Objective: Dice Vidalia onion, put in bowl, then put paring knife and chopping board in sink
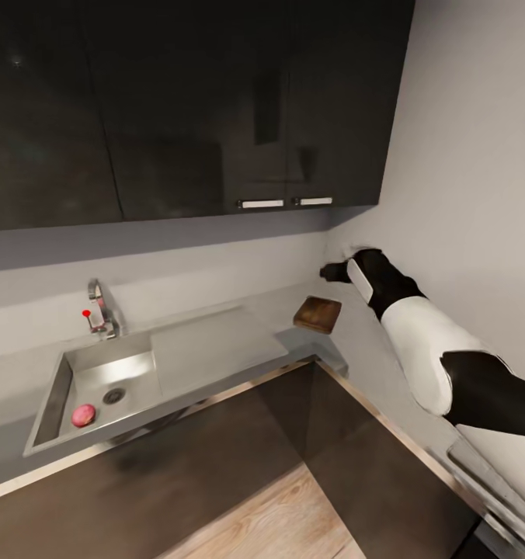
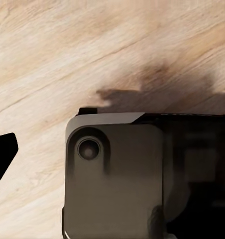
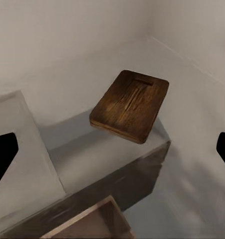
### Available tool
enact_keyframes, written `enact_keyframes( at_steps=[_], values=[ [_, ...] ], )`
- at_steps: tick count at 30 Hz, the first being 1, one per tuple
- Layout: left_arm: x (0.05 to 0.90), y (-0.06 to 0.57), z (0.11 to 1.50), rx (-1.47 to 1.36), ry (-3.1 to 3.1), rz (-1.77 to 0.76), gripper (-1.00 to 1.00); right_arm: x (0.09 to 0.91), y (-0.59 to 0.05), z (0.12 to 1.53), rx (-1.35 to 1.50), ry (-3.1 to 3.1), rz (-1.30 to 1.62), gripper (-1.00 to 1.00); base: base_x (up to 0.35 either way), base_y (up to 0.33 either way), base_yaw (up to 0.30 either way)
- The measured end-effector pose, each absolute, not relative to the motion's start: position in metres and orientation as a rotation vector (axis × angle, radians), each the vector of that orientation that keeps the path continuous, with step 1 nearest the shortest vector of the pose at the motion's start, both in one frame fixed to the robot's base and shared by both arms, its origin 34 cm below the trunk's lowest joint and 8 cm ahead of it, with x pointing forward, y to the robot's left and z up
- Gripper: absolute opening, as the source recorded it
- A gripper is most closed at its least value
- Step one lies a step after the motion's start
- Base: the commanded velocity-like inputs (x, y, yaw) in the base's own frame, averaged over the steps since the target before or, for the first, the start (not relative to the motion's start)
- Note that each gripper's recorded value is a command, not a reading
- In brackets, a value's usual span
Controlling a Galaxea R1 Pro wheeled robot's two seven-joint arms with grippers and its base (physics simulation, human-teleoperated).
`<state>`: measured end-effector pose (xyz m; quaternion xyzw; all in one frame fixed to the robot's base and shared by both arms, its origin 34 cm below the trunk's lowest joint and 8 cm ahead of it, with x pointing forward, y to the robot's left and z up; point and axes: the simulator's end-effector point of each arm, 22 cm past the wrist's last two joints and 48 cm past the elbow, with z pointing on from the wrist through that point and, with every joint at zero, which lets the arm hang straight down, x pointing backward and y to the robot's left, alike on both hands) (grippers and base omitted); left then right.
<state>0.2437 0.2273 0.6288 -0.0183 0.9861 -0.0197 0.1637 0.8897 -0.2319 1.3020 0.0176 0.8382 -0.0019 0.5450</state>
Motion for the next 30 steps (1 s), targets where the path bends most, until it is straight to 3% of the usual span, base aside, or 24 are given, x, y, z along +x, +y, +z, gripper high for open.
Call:
enact_keyframes(
  at_steps=[12,23,30],
  values=[
    [0.241,0.230,0.628,-0.054,2.818,-0.052,1.00,0.891,-0.243,1.257,-0.003,2.030,-0.004,1.00,0.279,-0.143,0.000],
    [0.240,0.232,0.628,-0.055,2.819,-0.047,1.00,0.891,-0.232,1.253,-0.037,2.033,0.043,1.00,0.326,-0.024,0.000],
    [0.240,0.231,0.628,-0.054,2.820,-0.049,1.00,0.891,-0.231,1.251,-0.044,2.037,0.045,1.00,0.115,0.000,0.000]
  ],
)
